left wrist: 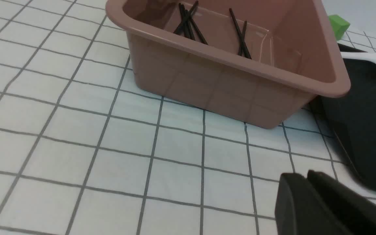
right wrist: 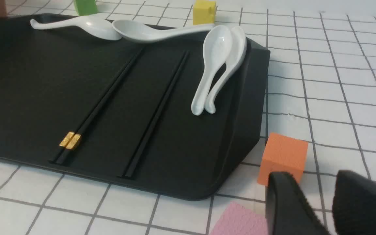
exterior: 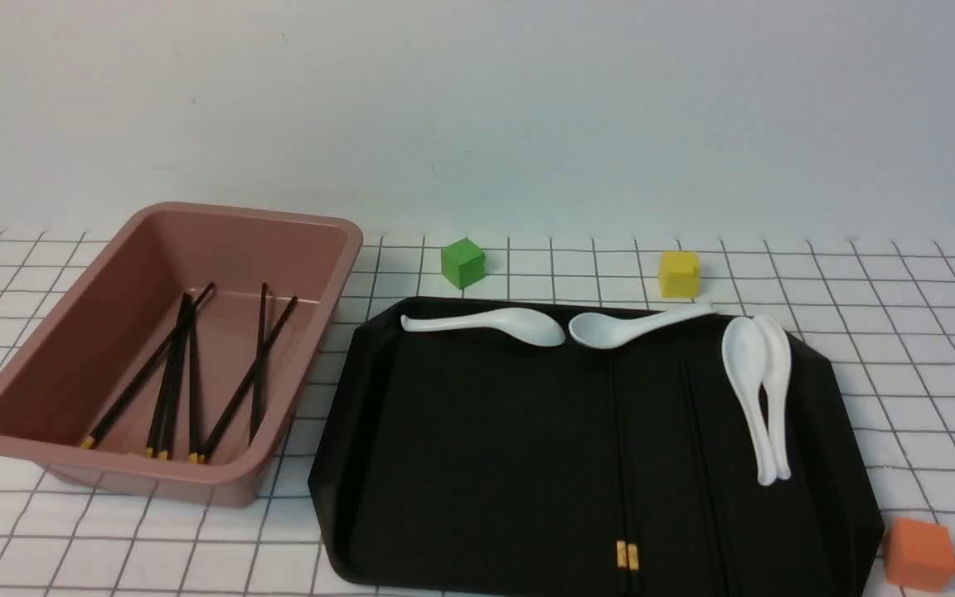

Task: On white black tablecloth take chopsticks from black tray and put them in box.
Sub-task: 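Move the gripper over the chopsticks on the black tray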

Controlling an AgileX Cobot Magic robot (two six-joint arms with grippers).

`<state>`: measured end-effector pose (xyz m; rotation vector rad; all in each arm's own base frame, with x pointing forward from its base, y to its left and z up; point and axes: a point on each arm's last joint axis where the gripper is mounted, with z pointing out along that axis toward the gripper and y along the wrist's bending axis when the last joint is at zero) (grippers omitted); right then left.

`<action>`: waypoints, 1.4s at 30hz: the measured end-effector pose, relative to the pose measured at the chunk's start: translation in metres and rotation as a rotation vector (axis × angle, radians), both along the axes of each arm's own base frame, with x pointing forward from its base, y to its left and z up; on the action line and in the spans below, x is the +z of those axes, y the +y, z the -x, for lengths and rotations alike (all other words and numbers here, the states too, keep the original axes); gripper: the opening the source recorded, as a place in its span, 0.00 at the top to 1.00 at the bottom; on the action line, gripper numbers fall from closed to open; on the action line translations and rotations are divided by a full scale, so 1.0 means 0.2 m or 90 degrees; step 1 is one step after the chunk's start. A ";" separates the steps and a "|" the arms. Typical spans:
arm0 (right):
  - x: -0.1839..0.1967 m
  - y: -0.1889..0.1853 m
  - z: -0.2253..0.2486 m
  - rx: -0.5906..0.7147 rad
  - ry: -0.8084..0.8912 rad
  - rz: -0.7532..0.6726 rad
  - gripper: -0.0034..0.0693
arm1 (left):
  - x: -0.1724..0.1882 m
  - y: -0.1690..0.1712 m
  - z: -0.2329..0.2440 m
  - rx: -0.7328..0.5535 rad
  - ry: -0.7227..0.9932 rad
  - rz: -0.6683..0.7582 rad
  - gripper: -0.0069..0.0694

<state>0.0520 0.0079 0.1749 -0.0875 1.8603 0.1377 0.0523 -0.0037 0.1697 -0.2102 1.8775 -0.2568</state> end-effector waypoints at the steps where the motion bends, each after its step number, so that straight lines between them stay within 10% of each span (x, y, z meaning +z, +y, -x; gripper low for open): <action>1: 0.00 0.00 0.00 0.000 0.000 0.000 0.62 | 0.00 0.00 0.00 0.000 0.000 0.000 0.83; 42: 0.00 0.00 0.00 0.000 0.000 0.000 0.62 | 0.00 0.00 0.00 0.000 0.000 0.000 0.79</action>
